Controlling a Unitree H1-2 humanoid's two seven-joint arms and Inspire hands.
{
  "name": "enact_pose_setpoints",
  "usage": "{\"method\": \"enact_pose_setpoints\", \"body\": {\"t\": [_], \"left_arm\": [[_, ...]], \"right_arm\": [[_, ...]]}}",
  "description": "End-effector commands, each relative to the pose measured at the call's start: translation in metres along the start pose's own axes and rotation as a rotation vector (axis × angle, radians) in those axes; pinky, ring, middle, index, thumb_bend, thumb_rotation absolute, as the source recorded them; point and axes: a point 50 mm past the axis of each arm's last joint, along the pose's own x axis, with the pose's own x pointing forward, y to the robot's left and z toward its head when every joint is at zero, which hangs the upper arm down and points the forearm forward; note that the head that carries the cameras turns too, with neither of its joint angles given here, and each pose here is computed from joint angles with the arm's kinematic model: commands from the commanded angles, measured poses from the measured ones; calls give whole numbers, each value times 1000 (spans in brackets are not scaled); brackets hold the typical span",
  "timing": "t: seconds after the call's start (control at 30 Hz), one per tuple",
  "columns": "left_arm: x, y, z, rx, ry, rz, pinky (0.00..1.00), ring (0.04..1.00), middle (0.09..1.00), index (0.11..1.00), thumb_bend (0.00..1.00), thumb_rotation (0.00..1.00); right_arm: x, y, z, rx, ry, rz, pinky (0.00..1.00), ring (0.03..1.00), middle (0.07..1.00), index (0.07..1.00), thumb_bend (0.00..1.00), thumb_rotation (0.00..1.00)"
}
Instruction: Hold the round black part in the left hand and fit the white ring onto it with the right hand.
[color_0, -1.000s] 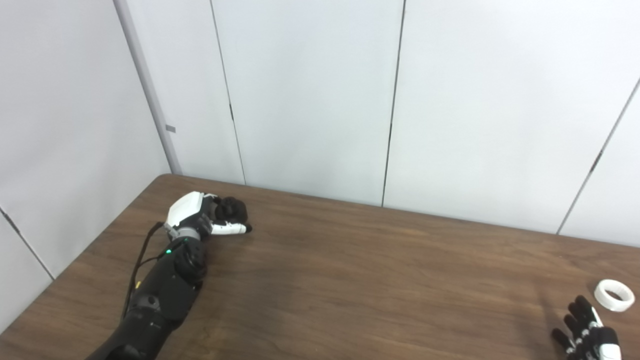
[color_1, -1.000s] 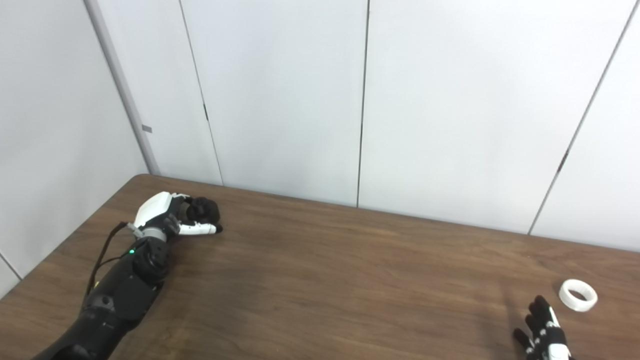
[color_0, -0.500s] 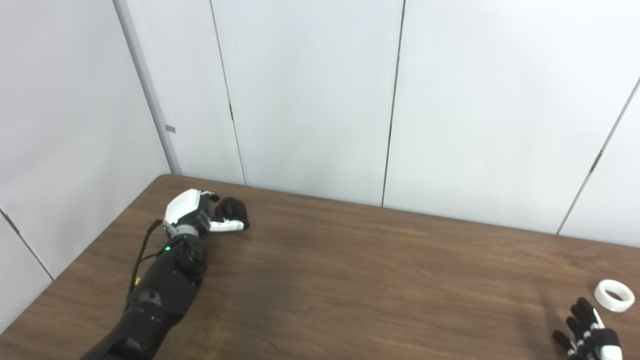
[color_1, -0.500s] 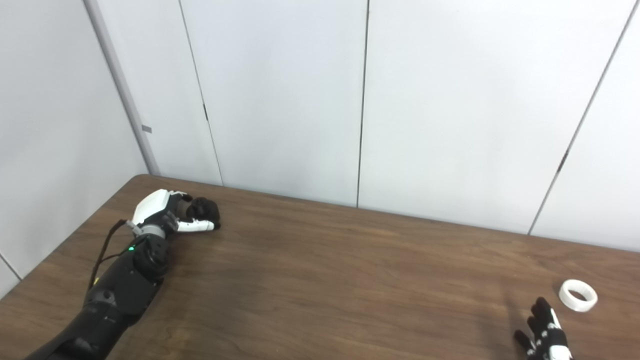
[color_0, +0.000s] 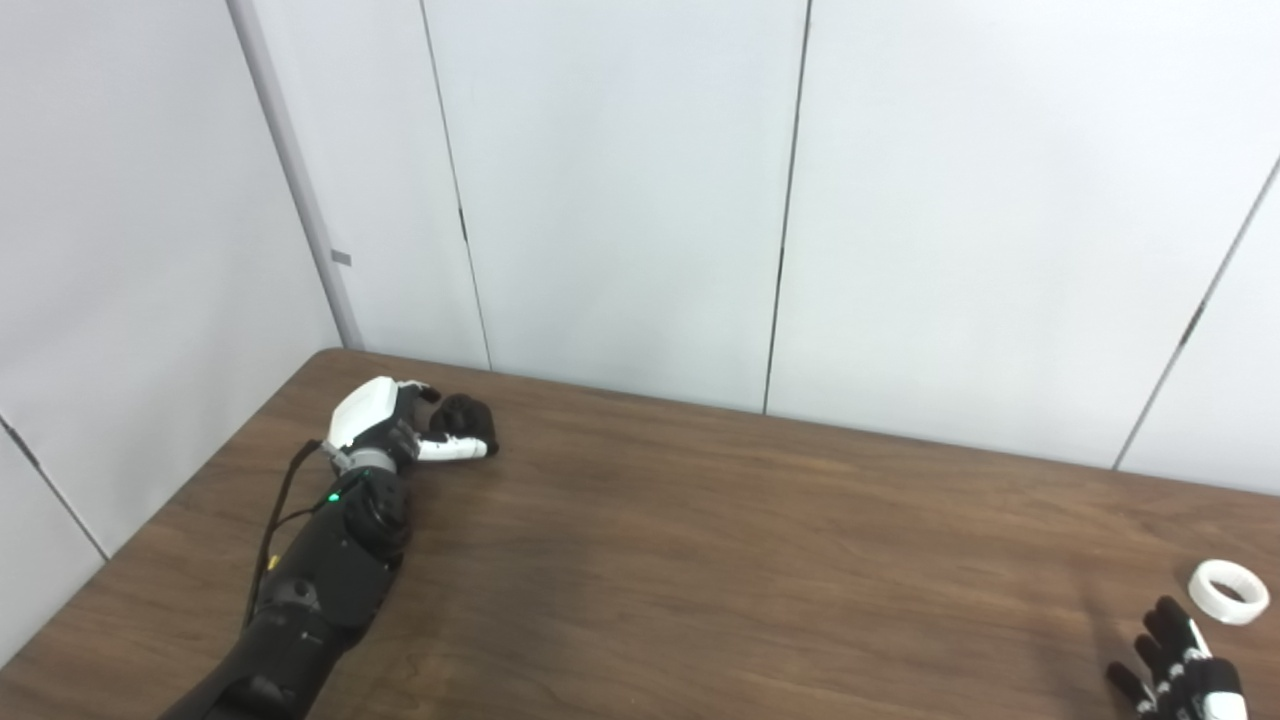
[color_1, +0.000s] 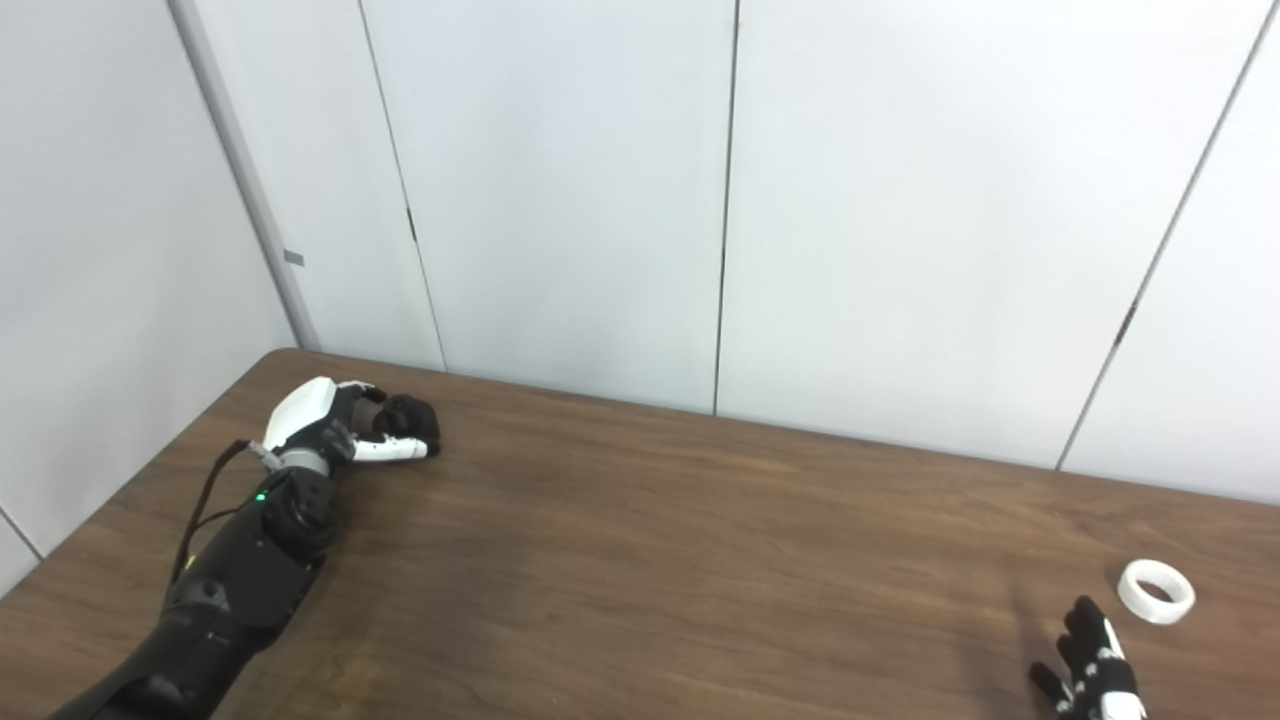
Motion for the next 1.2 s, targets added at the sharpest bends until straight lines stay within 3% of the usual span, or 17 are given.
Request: {"method": "enact_pose_setpoints", "body": {"t": [0.0,0.3,1.17], "left_arm": [[14,32,20,-10,-56,97,997,992,930,797,969,409],[15,31,21,-12,-58,87,971,985,908,747,954,375],[15,26,23,-35,-72,76,967,967,886,746,926,347]], "right_arm": [[-1,-5,6,-18,-15,-11,1000,1000,995,978,495,1000],[-2,-5,7,-14,-12,-9,1000,1000,1000,989,507,1000],[-4,-7,5,-7,-13,-12,1000,1000,1000,988,519,1000]]}}
